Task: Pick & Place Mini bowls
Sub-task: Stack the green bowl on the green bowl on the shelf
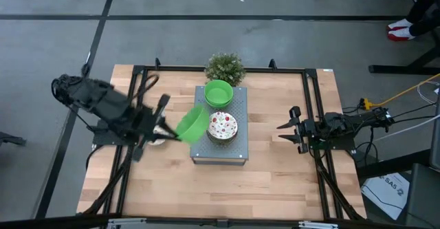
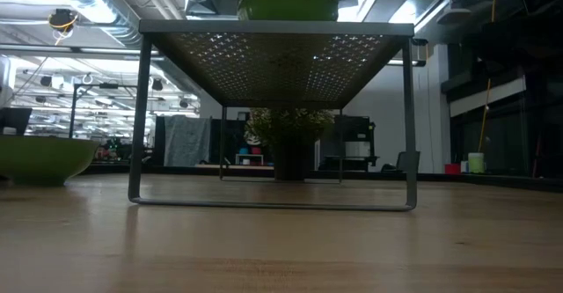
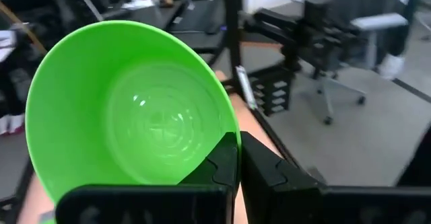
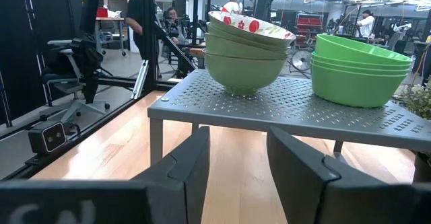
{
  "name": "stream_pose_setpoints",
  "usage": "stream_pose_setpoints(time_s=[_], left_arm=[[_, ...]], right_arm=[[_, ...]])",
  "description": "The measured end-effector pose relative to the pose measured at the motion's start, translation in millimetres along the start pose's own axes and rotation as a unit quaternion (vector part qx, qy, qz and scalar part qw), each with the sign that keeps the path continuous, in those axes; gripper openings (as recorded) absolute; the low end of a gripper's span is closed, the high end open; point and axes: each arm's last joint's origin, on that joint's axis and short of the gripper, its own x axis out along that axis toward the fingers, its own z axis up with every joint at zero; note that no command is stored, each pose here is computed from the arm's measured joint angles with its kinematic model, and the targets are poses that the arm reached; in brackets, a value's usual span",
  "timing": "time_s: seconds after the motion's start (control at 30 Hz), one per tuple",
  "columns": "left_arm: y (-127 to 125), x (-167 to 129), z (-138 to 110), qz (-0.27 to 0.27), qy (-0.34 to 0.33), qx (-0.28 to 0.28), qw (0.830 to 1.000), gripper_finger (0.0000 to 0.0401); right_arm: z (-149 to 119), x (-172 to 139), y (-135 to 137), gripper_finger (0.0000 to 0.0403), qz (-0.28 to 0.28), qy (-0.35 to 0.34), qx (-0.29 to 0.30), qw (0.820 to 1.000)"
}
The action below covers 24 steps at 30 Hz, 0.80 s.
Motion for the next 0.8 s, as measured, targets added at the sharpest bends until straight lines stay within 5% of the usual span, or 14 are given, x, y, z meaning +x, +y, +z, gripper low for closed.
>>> stream_pose_setpoints(time_s=[0.47, 0.8], left_arm=[[94.0, 58.8, 4.8, 0.124, 0.040, -0.102, 0.986, 0.0003], [134.1, 74.1, -10.7, 0.133, 0.060, -0.172, 0.974, 0.0003]], right_arm=[[0.0, 0.0, 0.0, 0.0147, 0.000, 0.000, 0.000, 1.000], [0.0, 0.0, 0.0, 0.0147, 0.000, 0.000, 0.000, 1.000]])
